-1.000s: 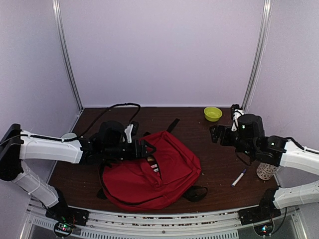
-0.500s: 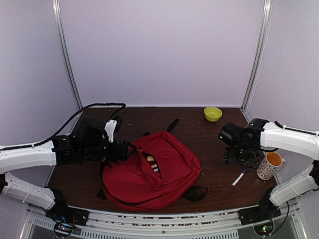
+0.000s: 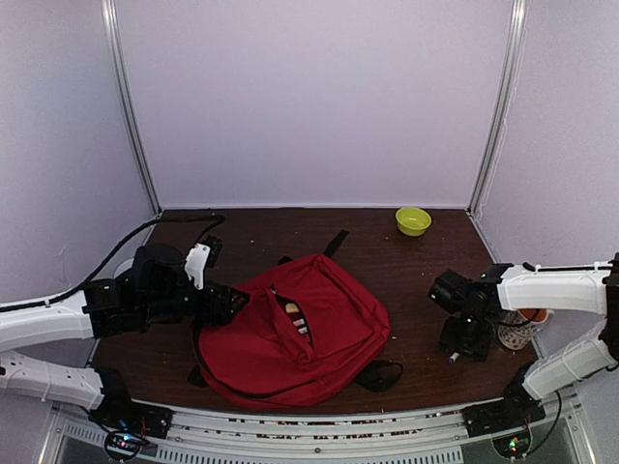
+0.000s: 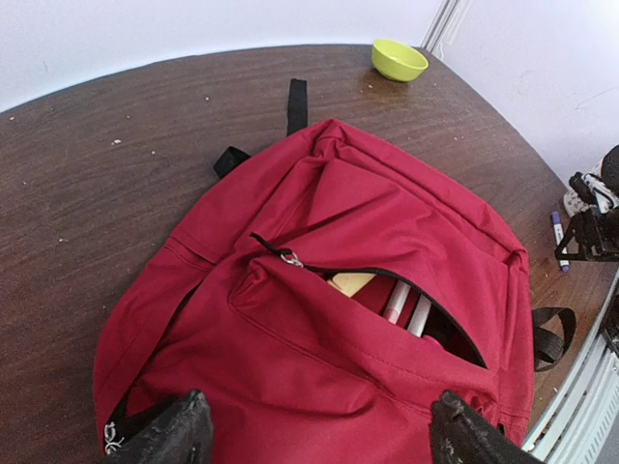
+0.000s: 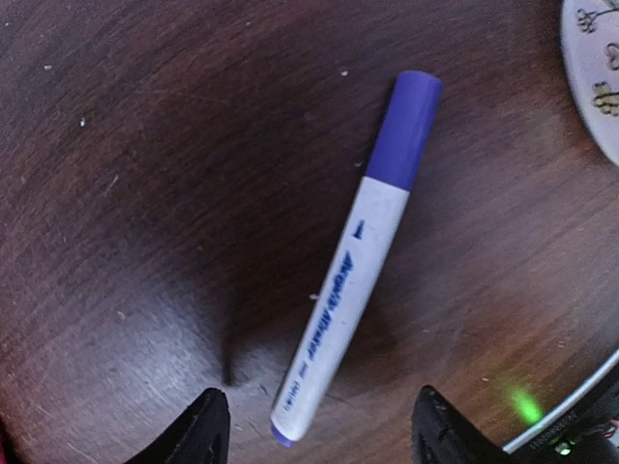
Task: Pack the student bag
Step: Pick up the pen from the center of the board.
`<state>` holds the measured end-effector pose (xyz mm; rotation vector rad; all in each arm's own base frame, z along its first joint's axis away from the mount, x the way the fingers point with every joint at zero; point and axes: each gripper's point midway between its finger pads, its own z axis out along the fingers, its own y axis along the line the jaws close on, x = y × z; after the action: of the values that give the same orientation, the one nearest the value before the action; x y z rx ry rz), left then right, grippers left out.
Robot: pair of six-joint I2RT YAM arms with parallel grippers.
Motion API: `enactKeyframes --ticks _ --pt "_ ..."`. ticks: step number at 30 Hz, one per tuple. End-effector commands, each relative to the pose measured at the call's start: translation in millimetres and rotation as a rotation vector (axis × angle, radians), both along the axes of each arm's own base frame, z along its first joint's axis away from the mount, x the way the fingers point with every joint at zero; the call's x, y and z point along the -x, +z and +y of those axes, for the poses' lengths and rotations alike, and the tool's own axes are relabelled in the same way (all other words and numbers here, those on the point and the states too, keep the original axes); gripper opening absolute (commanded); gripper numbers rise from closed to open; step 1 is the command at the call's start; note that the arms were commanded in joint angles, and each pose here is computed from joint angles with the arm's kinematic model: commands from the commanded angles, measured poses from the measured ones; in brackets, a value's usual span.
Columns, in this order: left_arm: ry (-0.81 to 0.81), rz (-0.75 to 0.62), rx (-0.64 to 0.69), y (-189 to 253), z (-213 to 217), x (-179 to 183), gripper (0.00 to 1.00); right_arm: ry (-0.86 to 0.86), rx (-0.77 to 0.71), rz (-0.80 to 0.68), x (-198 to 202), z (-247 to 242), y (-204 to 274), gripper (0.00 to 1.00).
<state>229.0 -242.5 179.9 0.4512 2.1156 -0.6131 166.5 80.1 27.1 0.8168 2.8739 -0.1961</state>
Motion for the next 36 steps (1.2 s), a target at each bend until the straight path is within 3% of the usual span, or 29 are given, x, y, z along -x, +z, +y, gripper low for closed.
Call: enactKeyframes --ticks 1,6,12,19,28,36 --pt "0.005 -0.036 0.055 11 3 1 0.79 -0.02 -0.045 -0.017 -6 8 -15 0.6" --pt "0.015 -0.036 0.083 13 7 4 0.79 -0.014 -0.044 -0.005 -3 8 -31 0.38" --pt "0.035 -0.054 0.077 12 15 4 0.78 0.012 -0.033 0.011 -1 7 -35 0.01" --pt "0.031 -0.065 0.065 17 16 4 0.78 0.143 -0.034 -0.093 -26 26 -3 0.0" --pt "-0.004 -0.037 0.064 17 13 11 0.78 0.452 -0.031 -0.283 -55 86 59 0.0" --pt "-0.238 -0.01 0.172 42 -28 30 0.78 0.861 -0.07 -0.453 -47 170 117 0.0"
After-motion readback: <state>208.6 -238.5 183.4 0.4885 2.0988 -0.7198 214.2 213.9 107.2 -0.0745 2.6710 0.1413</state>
